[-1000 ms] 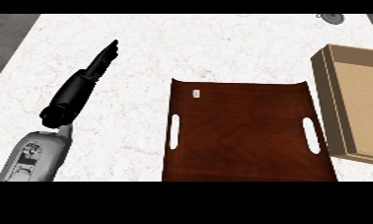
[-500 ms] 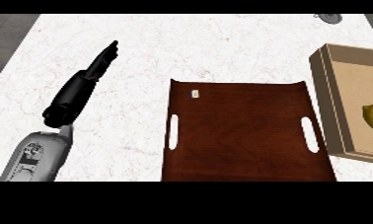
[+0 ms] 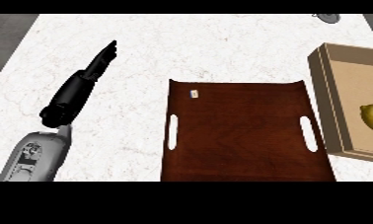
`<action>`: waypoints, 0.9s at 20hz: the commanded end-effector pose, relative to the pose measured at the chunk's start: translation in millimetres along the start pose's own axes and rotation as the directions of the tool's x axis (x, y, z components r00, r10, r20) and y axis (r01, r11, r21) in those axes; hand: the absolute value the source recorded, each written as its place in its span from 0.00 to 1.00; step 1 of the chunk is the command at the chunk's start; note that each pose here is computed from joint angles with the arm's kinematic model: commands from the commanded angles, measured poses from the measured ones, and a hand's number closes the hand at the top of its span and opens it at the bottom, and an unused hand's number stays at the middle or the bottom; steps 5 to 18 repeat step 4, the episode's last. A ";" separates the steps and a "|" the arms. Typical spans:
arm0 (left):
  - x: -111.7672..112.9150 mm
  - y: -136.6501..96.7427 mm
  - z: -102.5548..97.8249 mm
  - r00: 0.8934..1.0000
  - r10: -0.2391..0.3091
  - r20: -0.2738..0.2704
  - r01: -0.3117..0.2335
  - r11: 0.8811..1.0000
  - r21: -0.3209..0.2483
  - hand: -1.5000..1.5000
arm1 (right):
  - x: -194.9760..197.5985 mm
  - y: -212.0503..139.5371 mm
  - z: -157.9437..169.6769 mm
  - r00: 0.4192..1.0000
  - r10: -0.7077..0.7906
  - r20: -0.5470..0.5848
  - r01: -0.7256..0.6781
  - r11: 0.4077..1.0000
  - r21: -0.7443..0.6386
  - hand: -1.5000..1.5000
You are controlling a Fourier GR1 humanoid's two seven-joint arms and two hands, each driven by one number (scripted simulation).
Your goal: Pick the lemon from the tray and place it in the cardboard box
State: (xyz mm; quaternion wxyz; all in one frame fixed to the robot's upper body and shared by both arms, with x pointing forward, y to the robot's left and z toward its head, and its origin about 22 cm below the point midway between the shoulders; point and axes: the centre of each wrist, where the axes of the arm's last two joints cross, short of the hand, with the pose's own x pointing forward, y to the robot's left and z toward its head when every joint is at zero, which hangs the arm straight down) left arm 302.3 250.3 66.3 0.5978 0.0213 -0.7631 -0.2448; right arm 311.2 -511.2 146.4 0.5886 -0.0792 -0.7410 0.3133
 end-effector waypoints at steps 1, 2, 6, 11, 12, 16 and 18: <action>-1.8 11.9 3.0 1.000 -0.006 -0.006 0.006 1.000 0.004 0.50 | -2.6 -17.1 3.3 0.948 -0.311 0.071 0.309 0.950 0.038 0.00; 1.3 -1.9 -3.5 1.000 0.002 0.006 -0.002 1.000 -0.007 0.50 | -1.8 -23.3 5.6 0.940 -0.334 0.067 0.335 0.942 0.004 0.00; 1.2 -3.3 -4.3 1.000 0.007 0.000 -0.007 1.000 0.005 0.50 | 8.8 -41.6 9.3 0.931 -0.357 0.076 0.361 0.932 -0.043 0.00; 1.2 -3.3 -4.3 1.000 0.007 0.000 -0.007 1.000 0.005 0.50 | 8.8 -41.6 9.3 0.931 -0.357 0.076 0.361 0.932 -0.043 0.00; 1.2 -3.3 -4.3 1.000 0.007 0.000 -0.007 1.000 0.005 0.50 | 8.8 -41.6 9.3 0.931 -0.357 0.076 0.361 0.932 -0.043 0.00; 1.2 -3.3 -4.3 1.000 0.007 0.000 -0.007 1.000 0.005 0.50 | 8.8 -41.6 9.3 0.931 -0.357 0.076 0.361 0.932 -0.043 0.00; 1.2 -3.3 -4.3 1.000 0.007 0.000 -0.007 1.000 0.005 0.50 | 8.8 -41.6 9.3 0.931 -0.357 0.076 0.361 0.932 -0.043 0.00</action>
